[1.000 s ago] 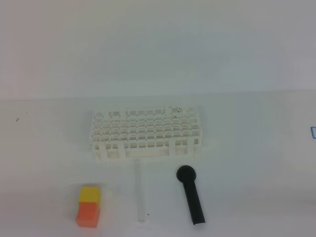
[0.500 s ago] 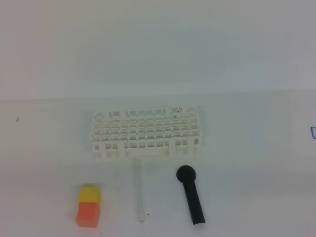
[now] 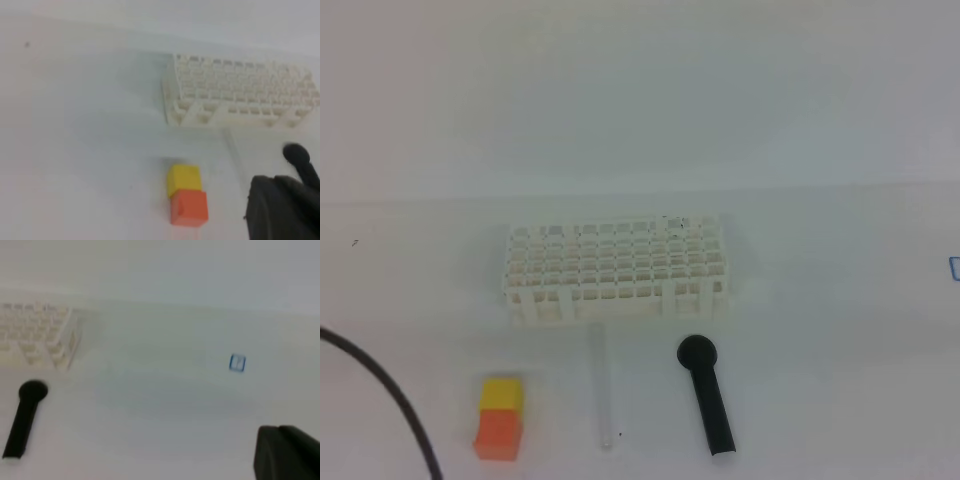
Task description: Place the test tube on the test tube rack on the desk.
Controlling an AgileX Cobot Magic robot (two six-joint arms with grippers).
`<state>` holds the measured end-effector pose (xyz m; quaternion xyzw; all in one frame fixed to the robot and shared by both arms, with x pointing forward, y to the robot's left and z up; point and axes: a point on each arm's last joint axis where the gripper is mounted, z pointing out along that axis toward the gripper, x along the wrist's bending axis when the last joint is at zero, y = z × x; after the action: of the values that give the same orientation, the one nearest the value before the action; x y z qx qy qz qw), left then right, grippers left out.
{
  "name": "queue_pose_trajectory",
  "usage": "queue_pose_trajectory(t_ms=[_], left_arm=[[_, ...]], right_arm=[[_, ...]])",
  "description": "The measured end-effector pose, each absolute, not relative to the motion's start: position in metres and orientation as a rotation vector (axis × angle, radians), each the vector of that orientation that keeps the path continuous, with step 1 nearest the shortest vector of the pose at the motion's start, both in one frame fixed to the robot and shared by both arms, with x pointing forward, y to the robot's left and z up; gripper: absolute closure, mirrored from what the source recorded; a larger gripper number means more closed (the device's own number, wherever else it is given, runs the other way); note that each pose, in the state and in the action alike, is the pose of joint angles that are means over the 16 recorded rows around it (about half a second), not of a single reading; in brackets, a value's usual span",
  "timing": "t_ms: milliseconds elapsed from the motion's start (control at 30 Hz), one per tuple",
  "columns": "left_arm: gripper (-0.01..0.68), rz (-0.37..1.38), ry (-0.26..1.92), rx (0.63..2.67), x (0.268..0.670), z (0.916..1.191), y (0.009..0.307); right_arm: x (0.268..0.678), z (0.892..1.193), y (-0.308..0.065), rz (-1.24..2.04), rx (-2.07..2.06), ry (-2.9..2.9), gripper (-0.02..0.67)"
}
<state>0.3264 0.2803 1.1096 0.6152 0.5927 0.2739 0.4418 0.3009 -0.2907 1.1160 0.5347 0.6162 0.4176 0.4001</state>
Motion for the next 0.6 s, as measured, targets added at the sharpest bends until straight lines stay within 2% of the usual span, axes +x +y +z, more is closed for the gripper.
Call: queue_pose_trajectory(t_ms=[367, 500, 600], left_arm=[[0.671, 0.218, 1.498, 1.83, 0.385, 1.063, 0.232], [0.657, 0.124, 1.484, 1.938, 0.403, 1.046, 0.208], [0.619, 0.108, 1.492, 2.013, 0.414, 1.033, 0.189]], right_arm=[[0.301, 1.116, -0.288, 0.9, 1.527, 1.818, 0.65], [0.299, 1.112, -0.287, 0.88, 1.575, 1.846, 0.649], [0.297, 1.111, -0.287, 0.875, 1.614, 1.852, 0.641]])
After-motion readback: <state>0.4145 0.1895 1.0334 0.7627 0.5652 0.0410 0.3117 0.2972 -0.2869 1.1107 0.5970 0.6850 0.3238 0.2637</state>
